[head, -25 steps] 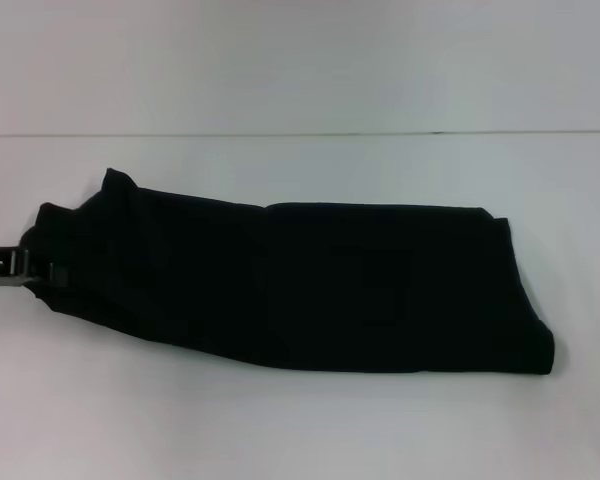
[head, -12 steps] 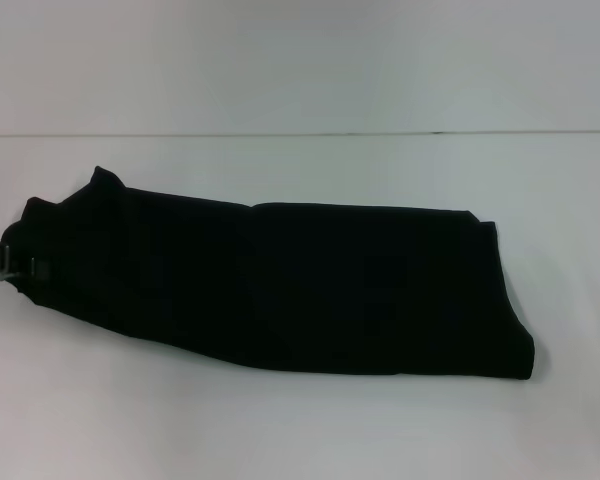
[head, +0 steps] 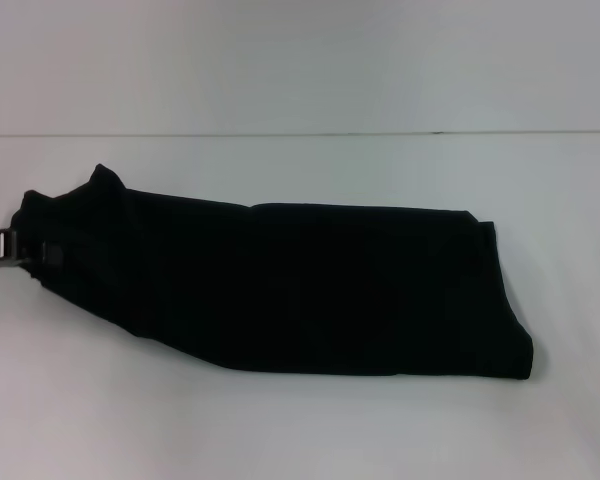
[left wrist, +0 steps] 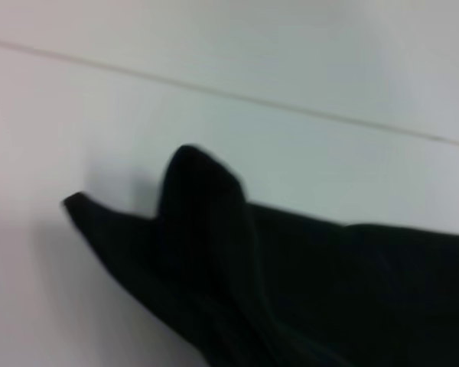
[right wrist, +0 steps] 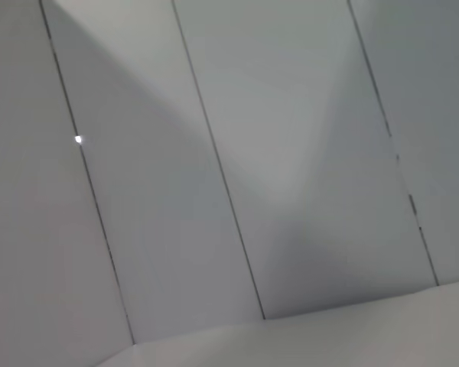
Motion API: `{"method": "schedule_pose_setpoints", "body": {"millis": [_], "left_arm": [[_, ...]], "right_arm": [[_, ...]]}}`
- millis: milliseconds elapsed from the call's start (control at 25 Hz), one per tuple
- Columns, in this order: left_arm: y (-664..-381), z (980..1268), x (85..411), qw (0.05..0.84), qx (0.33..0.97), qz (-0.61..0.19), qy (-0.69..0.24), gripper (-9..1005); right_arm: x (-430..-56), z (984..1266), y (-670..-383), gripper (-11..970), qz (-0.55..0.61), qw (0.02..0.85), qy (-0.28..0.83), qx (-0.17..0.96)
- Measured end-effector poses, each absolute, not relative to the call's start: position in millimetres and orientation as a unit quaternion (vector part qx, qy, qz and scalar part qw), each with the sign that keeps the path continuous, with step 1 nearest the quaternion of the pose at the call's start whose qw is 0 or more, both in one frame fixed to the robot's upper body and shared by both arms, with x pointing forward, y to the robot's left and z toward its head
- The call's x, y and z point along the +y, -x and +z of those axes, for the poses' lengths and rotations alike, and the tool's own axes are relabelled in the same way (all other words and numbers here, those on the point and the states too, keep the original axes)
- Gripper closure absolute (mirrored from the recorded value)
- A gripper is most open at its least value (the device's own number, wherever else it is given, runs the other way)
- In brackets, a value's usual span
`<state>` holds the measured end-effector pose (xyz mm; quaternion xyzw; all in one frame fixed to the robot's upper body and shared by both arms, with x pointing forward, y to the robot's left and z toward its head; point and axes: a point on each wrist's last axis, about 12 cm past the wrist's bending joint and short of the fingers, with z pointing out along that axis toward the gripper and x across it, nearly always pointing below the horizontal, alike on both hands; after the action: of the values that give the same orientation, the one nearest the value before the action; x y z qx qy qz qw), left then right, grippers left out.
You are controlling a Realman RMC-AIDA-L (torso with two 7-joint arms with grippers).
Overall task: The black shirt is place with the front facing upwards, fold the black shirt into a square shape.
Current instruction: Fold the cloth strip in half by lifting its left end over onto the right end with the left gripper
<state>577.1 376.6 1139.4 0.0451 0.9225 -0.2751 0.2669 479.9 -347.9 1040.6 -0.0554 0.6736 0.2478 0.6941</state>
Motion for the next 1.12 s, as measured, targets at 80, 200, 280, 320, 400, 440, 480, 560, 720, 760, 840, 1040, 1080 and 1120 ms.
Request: {"method": "schedule_pose_setpoints", "body": {"millis": [80,200,280,320,400,440,480,560,720,760,840,1040,1080,1120], "left_arm": [[-578.2,1144.1,374.1,0.273,0.917,-0.287,-0.051,884],[-579.4,1151.2,370.4,0.282,0.908,-0.303,-0.06,884],[-580.4,1156.2,367.3,0.292,0.9,-0.318,-0.065,883],[-580.9,1158.2,365.8,0.296,0.896,-0.325,-0.067,883],[-582.3,1164.0,359.6,0.305,0.884,-0.345,-0.076,883],[-583.4,1167.5,354.9,0.308,0.878,-0.357,-0.084,883],[-584.2,1170.7,349.6,0.31,0.872,-0.367,-0.092,883],[-587.2,1177.2,333.4,0.309,0.862,-0.386,-0.116,884],[-594.2,1184.1,299.4,0.3,0.849,-0.405,-0.159,884],[-595.8,1185.2,290.9,0.297,0.847,-0.408,-0.169,884],[-599.9,1188.5,273.9,0.294,0.84,-0.415,-0.189,884],[-611.4,1199.6,223.7,0.291,0.822,-0.424,-0.244,885],[-612.8,1200.9,217.8,0.291,0.821,-0.422,-0.25,885],[-614.8,1202.7,208.8,0.29,0.819,-0.421,-0.259,885]], "right_arm": [[-347.9,1040.5,-479.8,211,0.248,0.694,0.055,0.674],[-348.3,1039.1,-479.3,211,0.246,0.691,0.052,0.677],[-349.4,1037.5,-478.2,232,0.243,0.689,0.05,0.681],[-350.3,1036.7,-477.5,253,0.241,0.687,0.05,0.684],[-351.5,1035.7,-475.4,294,0.239,0.686,0.048,0.686],[-352.0,1035.1,-474.3,315,0.238,0.686,0.047,0.686],[-353.0,1034.6,-473.0,350,0.236,0.686,0.045,0.687],[-355.1,1033.1,-469.7,419,0.233,0.685,0.04,0.689],[-362.0,1029.8,-459.7,553,0.223,0.686,0.025,0.692],[-363.6,1029.0,-457.0,583,0.22,0.686,0.022,0.693],[-367.1,1027.6,-451.8,642,0.215,0.686,0.014,0.695],[-378.1,1023.5,-435.5,787,0.189,0.694,-0.014,0.695],[-379.8,1022.9,-432.6,813,0.184,0.696,-0.019,0.694],[-381.8,1022.3,-429.5,838,0.179,0.696,-0.023,0.694]]}}
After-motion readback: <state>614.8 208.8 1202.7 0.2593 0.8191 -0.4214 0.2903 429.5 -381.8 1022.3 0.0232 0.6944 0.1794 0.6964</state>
